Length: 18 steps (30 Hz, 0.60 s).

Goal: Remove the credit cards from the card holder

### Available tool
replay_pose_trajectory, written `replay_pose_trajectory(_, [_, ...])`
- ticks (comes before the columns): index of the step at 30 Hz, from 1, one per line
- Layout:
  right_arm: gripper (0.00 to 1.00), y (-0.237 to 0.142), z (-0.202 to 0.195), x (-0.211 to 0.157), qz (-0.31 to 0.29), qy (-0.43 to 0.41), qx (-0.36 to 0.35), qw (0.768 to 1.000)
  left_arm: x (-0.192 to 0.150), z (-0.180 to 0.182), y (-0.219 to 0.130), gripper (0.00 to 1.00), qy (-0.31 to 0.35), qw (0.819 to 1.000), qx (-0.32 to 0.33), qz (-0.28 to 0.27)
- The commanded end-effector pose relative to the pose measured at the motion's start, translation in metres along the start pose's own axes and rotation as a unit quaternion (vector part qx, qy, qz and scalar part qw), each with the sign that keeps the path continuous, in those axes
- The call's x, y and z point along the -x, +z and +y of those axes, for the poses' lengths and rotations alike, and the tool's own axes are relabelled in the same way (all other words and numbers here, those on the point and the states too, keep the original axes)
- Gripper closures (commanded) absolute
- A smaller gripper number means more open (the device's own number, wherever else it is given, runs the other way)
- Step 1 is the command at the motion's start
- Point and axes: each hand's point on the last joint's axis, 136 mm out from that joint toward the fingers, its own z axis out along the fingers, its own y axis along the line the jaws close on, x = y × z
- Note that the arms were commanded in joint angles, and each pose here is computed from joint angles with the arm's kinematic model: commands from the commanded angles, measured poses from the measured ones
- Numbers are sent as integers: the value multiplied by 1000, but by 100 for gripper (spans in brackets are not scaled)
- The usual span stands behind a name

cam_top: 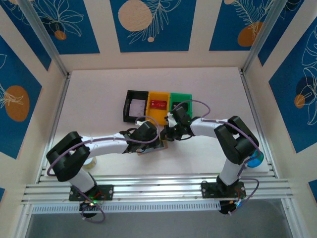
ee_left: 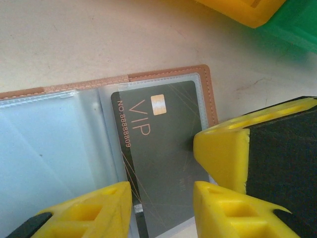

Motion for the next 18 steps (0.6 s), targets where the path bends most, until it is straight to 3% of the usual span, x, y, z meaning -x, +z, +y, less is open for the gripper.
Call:
replay_pose_trajectory(1, [100,3,-1,-1,9,-2,-8,1000,-1,12,8,62,10,1000,18,-1])
replay_pose_trajectory(18, [100,2,0,-1,9,-4,-8,1000,-1,21,16,66,14,999,40,-4])
